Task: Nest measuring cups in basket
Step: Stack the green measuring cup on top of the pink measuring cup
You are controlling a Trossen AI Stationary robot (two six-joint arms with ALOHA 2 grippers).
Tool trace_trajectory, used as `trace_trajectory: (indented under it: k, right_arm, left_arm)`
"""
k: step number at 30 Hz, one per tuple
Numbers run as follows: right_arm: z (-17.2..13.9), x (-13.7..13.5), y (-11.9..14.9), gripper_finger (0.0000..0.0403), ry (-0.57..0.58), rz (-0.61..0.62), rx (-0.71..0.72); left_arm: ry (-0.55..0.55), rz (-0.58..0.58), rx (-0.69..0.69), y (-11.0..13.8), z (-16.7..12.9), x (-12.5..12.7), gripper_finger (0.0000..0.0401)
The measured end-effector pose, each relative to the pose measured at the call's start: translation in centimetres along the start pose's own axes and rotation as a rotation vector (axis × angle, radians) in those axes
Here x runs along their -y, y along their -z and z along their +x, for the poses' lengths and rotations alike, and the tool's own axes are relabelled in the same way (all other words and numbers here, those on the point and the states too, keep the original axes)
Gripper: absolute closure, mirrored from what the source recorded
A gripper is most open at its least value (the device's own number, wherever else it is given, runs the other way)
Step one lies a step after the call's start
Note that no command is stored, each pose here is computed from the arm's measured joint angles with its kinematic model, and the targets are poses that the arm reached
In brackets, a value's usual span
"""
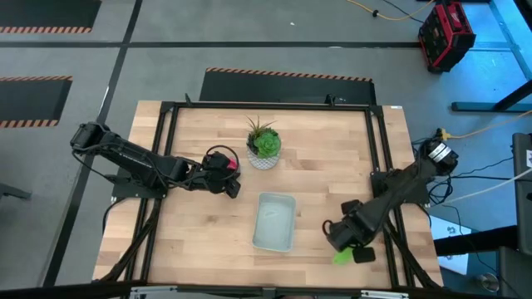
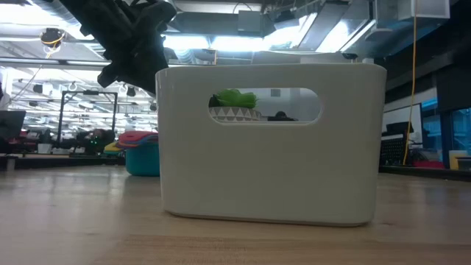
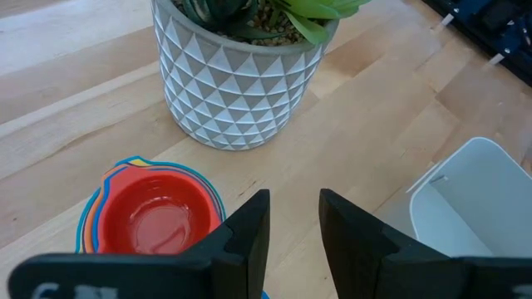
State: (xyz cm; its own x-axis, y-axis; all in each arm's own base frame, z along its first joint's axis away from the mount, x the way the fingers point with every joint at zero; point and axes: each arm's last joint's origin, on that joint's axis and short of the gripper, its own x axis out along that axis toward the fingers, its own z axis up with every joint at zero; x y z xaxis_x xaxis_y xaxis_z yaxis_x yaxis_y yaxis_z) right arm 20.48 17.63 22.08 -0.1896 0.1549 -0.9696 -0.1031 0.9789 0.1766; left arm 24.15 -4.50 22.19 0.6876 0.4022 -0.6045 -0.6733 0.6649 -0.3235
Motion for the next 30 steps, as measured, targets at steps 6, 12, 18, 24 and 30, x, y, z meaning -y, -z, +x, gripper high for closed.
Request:
trace_trajectory:
  k: [6,12,18,24,30]
  right_arm:
    - [-4.1,1.8,-1.8,0.0385,0.122,-0.096,0.125]
    - [-7.4,4.0,-3.4,0.0385,0.275,-0.202,0.250]
    - [-9.4,7.0,-4.6,0.0385,0.521,-0.280,0.303]
    - [-10.5,9.7,-5.8,0.0384,0.723,-0.299,0.340]
    - [-11.6,11.4,-7.1,0.0384,0.807,-0.338,0.422]
  left_arm:
    - [0.000,0.000,0.000,0.0,0.0,0.0,0.0302]
    - [0.001,-0.001,0.000,0.0,0.0,0.0,0.0302]
    - [0.003,-0.005,0.002,0.0,0.0,0.0,0.0302]
    - [0.037,-0.030,0.022,-0.3,0.0,0.4,0.0302]
    - [0.106,-0.061,0.012,-0.5,-0.1,0.9,0.0302]
